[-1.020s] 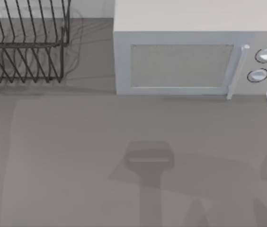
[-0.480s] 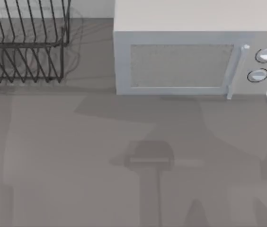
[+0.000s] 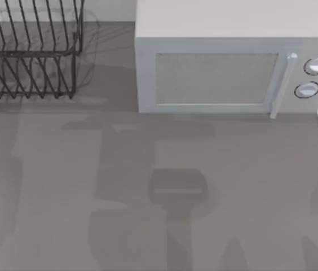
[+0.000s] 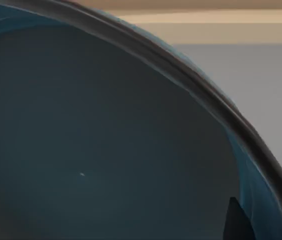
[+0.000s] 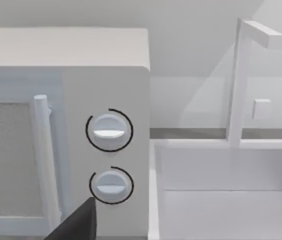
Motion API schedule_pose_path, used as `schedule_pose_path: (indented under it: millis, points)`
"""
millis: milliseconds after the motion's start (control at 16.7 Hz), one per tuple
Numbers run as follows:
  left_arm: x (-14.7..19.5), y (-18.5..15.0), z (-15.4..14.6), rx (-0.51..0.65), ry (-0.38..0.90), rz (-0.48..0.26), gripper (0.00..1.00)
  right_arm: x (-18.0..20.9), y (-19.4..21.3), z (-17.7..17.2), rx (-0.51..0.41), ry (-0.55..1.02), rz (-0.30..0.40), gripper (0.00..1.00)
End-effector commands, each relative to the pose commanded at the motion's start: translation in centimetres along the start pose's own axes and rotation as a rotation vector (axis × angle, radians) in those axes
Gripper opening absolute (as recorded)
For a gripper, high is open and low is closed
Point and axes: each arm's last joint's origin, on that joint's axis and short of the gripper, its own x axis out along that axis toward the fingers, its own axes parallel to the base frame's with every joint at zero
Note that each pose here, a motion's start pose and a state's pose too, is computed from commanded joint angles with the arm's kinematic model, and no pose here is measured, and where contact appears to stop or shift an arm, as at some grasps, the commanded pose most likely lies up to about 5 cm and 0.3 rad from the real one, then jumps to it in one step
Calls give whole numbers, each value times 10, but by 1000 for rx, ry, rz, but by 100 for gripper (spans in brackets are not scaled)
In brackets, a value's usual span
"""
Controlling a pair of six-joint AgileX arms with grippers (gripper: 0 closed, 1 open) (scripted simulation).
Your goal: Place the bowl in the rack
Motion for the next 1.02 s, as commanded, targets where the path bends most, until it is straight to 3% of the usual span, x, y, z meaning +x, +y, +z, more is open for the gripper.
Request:
schedule_pose_path:
  millis: [180,480,1020]
  points:
    - [5,-4,-24,-4,12,-1,0,0,0,0,0,0,0,100]
    - [5,-4,-25,-5,12,-1,0,0,0,0,0,0,0,100]
    - [5,-4,-25,-5,12,-1,68,0,0,0,0,0,0,100]
